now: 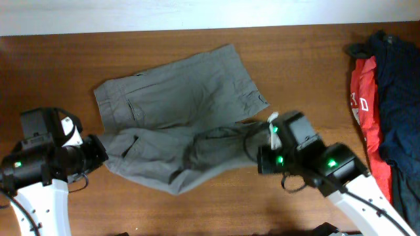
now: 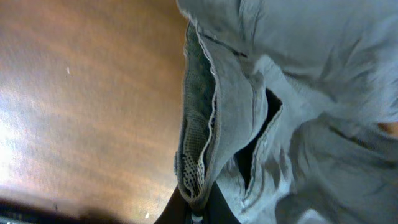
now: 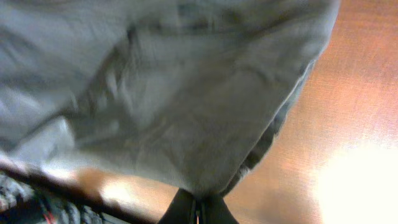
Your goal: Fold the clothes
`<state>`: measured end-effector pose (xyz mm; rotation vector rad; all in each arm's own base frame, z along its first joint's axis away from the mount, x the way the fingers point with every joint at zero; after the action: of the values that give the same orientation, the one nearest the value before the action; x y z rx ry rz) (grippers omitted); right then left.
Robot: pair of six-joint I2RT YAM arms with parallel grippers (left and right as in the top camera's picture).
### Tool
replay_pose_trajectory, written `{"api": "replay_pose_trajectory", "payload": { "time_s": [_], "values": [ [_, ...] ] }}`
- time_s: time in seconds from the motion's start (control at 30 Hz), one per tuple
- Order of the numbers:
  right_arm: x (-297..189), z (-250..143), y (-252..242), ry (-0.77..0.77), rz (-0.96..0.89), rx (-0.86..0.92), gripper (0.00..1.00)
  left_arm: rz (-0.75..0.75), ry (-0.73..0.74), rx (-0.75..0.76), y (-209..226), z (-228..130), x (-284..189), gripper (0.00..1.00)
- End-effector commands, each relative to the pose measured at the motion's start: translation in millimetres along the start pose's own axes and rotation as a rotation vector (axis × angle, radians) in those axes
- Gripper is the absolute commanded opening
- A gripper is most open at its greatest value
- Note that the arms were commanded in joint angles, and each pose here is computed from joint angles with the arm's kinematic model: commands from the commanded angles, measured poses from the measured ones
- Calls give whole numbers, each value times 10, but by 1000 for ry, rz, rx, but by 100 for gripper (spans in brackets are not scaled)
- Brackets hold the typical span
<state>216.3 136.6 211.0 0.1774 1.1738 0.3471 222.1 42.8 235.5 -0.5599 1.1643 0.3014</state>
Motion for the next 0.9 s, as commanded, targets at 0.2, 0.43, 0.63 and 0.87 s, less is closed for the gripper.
{"api": "replay_pose_trajectory", "payload": {
  "time_s": [0.2, 0.43, 0.63, 0.87],
  "values": [
    [171, 432, -359, -2, -40, 92, 4, -24, -49, 21, -53, 77, -110, 1],
    [186, 73, -276, 188, 40, -25, 16, 24, -66, 22, 15, 102, -111, 1],
    [123, -280, -219, 349, 39, -83, 27, 43, -77, 22, 40, 123, -114, 1],
    [231, -515, -220, 432, 36, -112, 39, 41, -72, 22, 38, 112, -113, 1]
  ]
}}
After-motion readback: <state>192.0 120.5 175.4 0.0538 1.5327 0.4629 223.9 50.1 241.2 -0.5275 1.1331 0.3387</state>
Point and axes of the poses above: each gripper's point midway between its finger pads, its own x axis out along the fingers, its own y axis along the line the jaws close on, z = x × y, the point moved 3 cm from there along -x, back along the fingers, and after that the axes turned 4 degrees about -x, right-handed, at the moved point
